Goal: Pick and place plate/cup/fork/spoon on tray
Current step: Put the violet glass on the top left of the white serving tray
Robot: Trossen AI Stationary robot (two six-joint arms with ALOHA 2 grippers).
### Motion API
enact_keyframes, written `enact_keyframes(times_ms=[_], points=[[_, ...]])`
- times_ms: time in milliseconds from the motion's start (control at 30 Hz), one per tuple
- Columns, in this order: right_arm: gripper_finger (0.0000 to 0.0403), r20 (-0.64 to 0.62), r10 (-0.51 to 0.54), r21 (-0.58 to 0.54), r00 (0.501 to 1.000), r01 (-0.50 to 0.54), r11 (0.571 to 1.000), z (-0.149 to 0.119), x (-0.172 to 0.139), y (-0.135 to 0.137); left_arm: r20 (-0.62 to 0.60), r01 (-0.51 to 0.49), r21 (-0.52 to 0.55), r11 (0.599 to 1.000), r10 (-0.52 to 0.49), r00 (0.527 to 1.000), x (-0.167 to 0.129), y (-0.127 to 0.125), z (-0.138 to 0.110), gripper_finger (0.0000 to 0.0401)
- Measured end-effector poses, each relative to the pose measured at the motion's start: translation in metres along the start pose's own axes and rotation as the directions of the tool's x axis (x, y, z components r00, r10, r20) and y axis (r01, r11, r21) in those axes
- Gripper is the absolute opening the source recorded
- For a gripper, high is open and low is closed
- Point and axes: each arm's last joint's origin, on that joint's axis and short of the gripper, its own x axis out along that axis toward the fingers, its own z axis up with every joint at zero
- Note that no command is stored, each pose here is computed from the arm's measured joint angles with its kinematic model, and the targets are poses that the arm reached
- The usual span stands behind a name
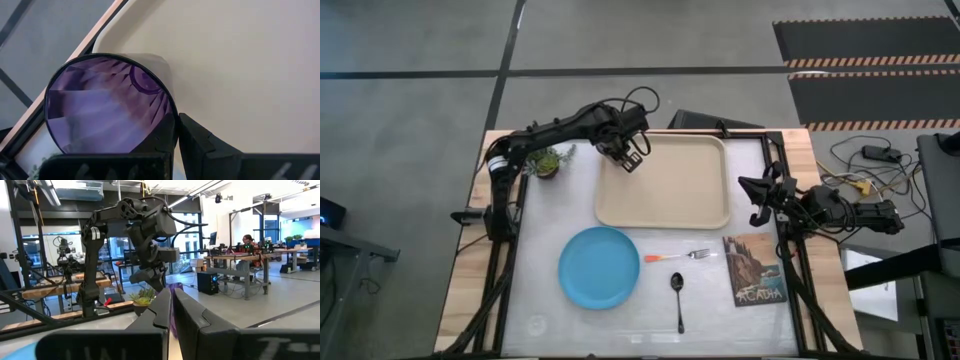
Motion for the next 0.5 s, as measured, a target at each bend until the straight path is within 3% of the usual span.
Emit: enact_keyframes(times_ms=[500], points=[[0.0009, 0.0, 0.0, 0.001, 1.0, 0.0, 1.0, 0.0001, 0.0, 0.0, 0.021, 0.004, -0.011, 1.0, -0.004, 1.0, 0.0012, 0.0012, 0.003, 0.0]])
